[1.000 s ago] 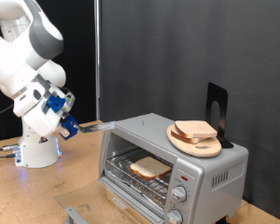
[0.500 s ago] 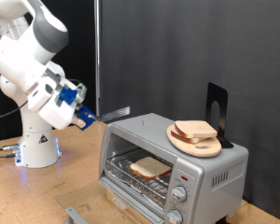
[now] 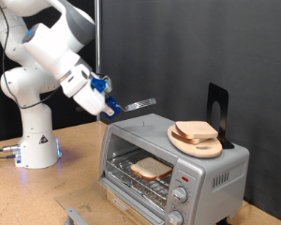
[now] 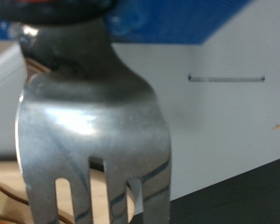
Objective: Make a piece of toast with the oven
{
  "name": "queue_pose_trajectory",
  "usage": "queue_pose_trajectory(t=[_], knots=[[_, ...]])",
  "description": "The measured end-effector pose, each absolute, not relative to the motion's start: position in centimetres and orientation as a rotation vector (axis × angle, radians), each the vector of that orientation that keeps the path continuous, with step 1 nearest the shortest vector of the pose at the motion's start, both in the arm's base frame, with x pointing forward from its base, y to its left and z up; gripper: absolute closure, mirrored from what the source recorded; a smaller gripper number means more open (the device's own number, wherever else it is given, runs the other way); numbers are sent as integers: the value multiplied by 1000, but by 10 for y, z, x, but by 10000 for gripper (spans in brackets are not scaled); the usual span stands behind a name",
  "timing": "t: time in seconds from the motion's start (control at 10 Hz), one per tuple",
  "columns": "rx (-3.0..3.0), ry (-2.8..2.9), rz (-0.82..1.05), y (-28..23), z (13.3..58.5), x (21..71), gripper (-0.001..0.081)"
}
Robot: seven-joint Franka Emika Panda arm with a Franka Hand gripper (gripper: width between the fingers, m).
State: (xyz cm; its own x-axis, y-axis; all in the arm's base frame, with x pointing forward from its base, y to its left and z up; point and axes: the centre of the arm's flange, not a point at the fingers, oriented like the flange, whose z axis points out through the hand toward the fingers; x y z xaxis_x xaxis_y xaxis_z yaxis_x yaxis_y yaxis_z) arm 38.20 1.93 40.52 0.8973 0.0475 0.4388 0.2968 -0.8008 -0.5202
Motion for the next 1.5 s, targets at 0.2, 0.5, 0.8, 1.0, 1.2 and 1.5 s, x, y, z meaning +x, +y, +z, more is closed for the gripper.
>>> queue_pose_trajectory(t=[0.2, 0.5, 0.8, 1.0, 1.2, 1.5], knots=[[-2492, -278, -561, 53, 412, 382, 376], [-2508, -329, -549, 97, 419, 376, 376], [-2558, -341, -519, 132, 407, 372, 376], [-2593, -342, -503, 144, 393, 373, 376], [-2613, -342, -489, 152, 382, 376, 376], [-2618, -337, -479, 158, 369, 378, 153]])
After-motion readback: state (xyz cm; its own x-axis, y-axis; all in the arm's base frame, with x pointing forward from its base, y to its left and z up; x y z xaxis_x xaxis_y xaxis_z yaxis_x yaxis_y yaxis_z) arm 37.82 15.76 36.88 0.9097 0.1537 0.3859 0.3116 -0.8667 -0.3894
